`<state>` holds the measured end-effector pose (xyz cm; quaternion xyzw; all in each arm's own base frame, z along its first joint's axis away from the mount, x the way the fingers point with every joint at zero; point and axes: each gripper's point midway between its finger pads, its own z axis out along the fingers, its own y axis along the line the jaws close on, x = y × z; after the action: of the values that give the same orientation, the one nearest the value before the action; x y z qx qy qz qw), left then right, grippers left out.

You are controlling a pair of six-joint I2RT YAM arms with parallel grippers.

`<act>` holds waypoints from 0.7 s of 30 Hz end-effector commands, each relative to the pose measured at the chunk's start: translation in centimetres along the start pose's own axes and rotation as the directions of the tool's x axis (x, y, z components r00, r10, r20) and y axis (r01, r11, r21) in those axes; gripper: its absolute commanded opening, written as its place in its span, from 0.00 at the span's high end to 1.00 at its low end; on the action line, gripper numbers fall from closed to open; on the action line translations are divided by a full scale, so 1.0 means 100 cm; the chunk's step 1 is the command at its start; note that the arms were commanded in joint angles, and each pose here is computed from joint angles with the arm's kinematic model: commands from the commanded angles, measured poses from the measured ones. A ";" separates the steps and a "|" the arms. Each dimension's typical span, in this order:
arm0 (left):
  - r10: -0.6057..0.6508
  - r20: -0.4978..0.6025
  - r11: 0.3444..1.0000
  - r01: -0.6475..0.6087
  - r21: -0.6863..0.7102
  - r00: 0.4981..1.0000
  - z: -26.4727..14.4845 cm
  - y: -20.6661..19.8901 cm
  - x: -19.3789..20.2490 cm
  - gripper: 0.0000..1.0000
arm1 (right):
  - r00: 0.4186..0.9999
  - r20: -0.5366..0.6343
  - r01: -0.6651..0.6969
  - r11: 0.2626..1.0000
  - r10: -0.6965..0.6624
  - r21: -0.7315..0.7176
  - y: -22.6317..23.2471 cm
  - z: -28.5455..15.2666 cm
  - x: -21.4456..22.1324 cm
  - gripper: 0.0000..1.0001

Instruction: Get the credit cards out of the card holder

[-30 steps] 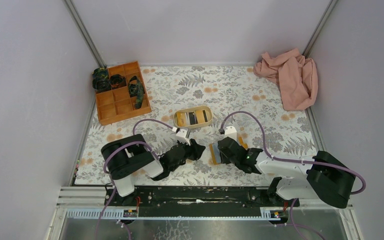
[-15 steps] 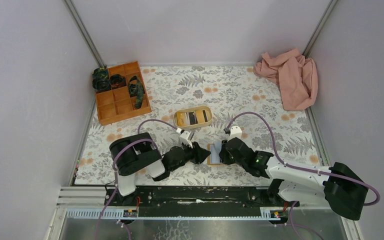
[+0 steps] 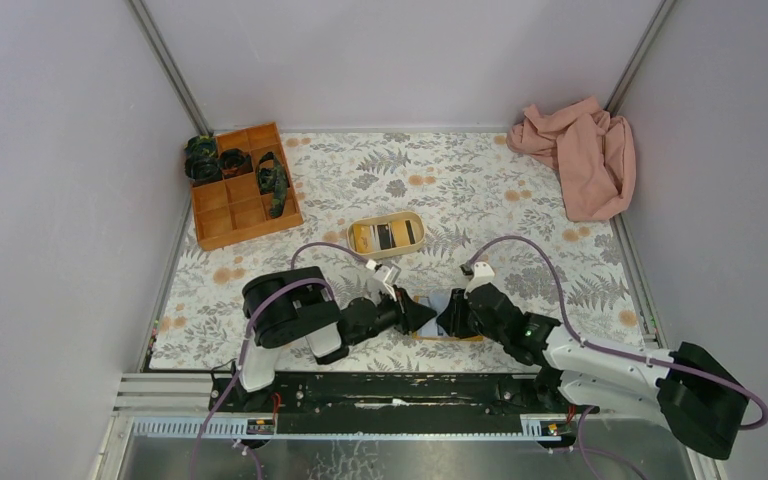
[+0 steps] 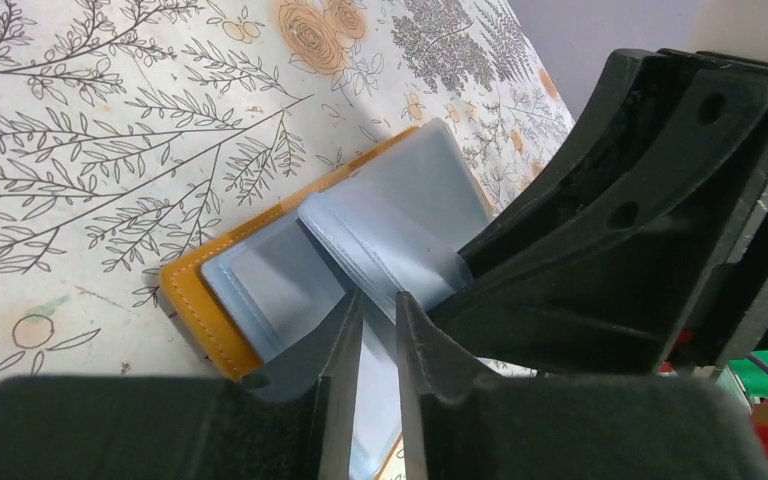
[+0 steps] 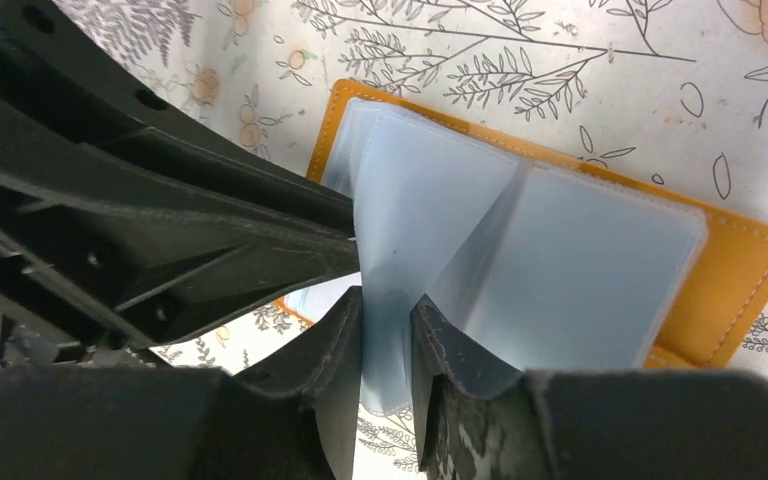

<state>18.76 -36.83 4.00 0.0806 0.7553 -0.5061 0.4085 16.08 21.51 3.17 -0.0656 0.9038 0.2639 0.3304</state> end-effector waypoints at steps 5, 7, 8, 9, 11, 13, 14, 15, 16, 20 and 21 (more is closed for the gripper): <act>0.050 0.026 0.998 -0.050 -0.027 0.998 0.006 -0.002 -0.005 0.82 | 0.989 0.117 -0.079 0.992 0.090 -0.100 0.014 -0.012 -0.023 0.70; 0.062 0.010 0.998 -0.062 -0.032 0.998 0.009 -0.003 -0.002 0.89 | 0.989 0.117 -0.080 0.992 0.091 -0.098 0.014 -0.013 -0.023 0.70; 0.068 0.003 0.997 -0.067 -0.030 0.998 0.012 -0.006 0.000 0.92 | 0.989 0.115 -0.080 0.992 0.091 -0.097 0.013 -0.014 -0.022 0.69; 0.072 -0.002 0.997 -0.072 -0.024 0.997 0.016 -0.010 0.001 0.95 | 0.989 0.115 -0.082 0.992 0.093 -0.097 0.013 -0.014 -0.022 0.69; 0.081 -0.016 0.997 -0.081 -0.014 0.997 0.022 -0.017 0.004 0.99 | 0.988 0.118 -0.085 0.991 0.097 -0.102 0.013 -0.014 -0.022 0.68; 0.085 -0.023 0.996 -0.085 -0.004 0.996 0.028 -0.023 0.006 1.00 | 0.988 0.118 -0.086 0.991 0.099 -0.107 0.013 -0.015 -0.021 0.66; 0.087 -0.024 0.996 -0.086 0.005 0.996 0.031 -0.028 0.006 1.00 | 0.988 0.117 -0.086 0.990 0.099 -0.108 0.013 -0.015 -0.020 0.65; 0.088 -0.028 0.996 -0.088 0.008 0.996 0.033 -0.030 0.007 1.00 | 0.988 0.118 -0.086 0.991 0.098 -0.106 0.013 -0.015 -0.021 0.63; 0.091 -0.028 0.996 -0.091 0.005 0.995 0.035 -0.031 0.006 1.00 | 0.988 0.118 -0.087 0.991 0.099 -0.105 0.012 -0.016 -0.021 0.57; 0.107 -0.049 0.994 -0.108 -0.026 0.993 0.040 -0.027 0.010 1.00 | 0.986 0.136 -0.086 0.991 0.100 -0.104 0.012 -0.022 -0.026 0.42; 0.108 -0.052 0.993 -0.110 -0.031 0.993 0.041 -0.026 0.011 1.00 | 0.984 0.146 -0.087 0.991 0.101 -0.099 0.011 -0.025 -0.028 0.40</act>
<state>18.60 -40.94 3.33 0.1174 0.7756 -0.4719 0.4025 15.61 20.99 4.86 -0.0343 0.8825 0.3100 0.3519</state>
